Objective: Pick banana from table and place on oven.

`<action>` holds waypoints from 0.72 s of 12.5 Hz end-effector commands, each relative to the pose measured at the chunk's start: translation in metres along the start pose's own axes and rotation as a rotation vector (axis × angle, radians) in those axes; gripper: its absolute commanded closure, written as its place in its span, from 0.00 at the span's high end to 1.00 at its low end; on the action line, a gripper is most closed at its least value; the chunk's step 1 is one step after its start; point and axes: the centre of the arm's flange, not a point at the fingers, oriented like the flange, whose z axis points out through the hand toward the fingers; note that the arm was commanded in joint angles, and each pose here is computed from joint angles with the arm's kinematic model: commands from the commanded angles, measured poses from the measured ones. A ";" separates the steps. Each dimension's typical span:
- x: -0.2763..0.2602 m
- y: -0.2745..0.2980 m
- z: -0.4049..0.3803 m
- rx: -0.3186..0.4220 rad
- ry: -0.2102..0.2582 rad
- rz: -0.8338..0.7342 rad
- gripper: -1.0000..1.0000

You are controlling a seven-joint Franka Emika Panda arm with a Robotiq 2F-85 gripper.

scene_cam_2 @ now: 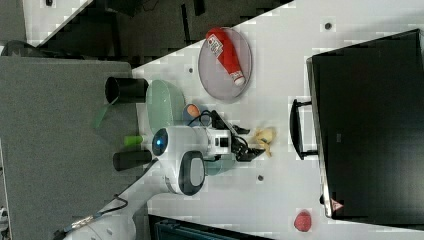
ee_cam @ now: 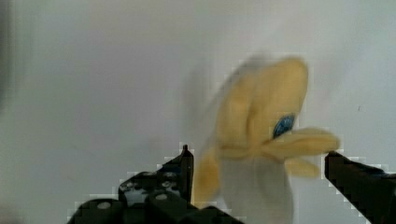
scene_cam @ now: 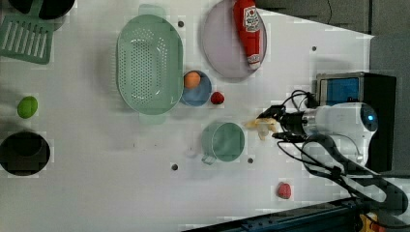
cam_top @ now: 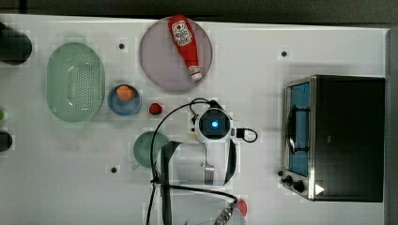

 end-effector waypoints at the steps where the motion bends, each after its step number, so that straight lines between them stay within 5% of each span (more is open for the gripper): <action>1: 0.001 -0.002 0.003 0.014 0.017 0.032 0.71; 5: 0.000 -0.004 0.000 0.021 0.022 0.028 0.26; 9: 0.006 -0.010 -0.047 0.087 0.082 0.029 0.25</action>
